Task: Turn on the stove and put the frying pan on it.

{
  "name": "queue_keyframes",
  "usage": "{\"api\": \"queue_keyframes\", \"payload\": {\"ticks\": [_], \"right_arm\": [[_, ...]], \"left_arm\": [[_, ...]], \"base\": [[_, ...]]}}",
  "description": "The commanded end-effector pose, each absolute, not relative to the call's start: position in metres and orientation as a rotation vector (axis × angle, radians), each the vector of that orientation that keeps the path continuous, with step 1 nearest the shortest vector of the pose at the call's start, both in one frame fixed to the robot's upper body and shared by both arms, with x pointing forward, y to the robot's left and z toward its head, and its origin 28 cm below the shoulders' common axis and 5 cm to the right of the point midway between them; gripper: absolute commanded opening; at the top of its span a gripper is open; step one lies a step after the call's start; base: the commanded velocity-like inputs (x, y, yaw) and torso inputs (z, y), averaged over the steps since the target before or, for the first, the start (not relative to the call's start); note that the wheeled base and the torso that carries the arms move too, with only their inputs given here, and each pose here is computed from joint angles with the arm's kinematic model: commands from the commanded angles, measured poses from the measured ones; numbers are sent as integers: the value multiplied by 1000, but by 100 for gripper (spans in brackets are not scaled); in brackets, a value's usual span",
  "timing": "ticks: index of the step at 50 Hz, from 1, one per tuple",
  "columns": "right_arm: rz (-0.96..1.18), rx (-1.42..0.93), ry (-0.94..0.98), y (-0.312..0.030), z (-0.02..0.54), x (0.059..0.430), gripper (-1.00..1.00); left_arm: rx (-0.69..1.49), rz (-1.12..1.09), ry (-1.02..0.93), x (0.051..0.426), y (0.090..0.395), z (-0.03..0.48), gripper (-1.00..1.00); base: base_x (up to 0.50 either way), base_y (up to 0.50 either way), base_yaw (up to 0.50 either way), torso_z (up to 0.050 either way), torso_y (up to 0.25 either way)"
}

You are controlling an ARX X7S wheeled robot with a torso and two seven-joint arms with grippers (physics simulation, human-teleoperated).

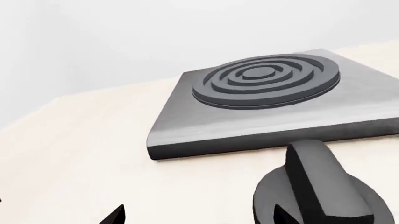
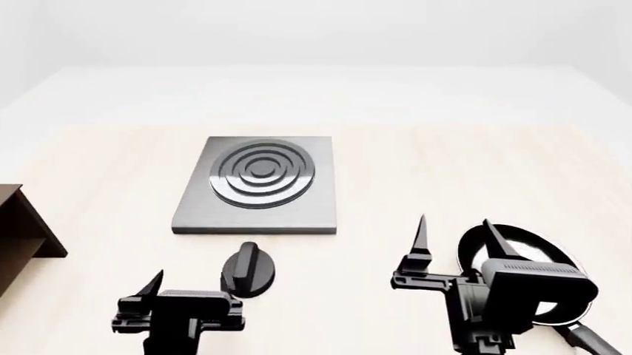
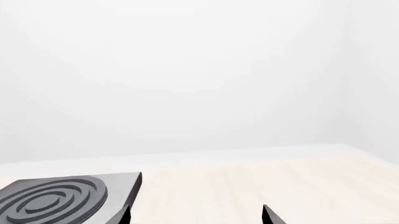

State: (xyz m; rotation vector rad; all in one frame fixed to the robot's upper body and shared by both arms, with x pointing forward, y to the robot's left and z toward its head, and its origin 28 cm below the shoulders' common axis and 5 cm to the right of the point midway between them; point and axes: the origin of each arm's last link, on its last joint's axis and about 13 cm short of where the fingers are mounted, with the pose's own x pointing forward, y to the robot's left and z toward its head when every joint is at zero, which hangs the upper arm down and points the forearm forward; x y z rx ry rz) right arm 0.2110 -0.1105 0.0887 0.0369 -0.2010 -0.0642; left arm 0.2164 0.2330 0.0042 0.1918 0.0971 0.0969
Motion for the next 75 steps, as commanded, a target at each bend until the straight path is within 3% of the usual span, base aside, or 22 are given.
{"api": "queue_keyframes", "payload": {"ticks": [1,17,22,24,27,42,47,61,75], "right_arm": [[-65,41,-201,-112,89,211,100],[-70,42,-203,-113,88,212,100],[-71,40,-197,-112,87,212,100],[143,-141,-381,-131,176,220,100],[151,-281,-173,-136,192,215,100],[127,-764,-46,-171,246,226,100],[113,-914,165,-183,255,226,100],[154,-1068,531,-209,269,227,100],[146,-1026,814,-233,249,212,100]], "left_arm": [[220,-25,106,215,218,6,100],[173,-158,42,218,194,32,100],[72,-52,-91,217,209,79,100],[-3,137,-214,204,245,110,100],[-13,131,-217,202,246,110,100],[-34,141,-228,199,253,107,100],[-38,136,-226,199,253,104,100],[-26,156,-244,198,255,104,100],[-25,153,-239,198,255,101,100]], "base": [[0,0,0,0,0],[0,0,0,0,0],[0,0,0,0,0],[0,0,0,0,0],[0,0,0,0,0],[0,0,0,0,0],[0,0,0,0,0],[0,0,0,0,0],[0,0,0,0,0]]}}
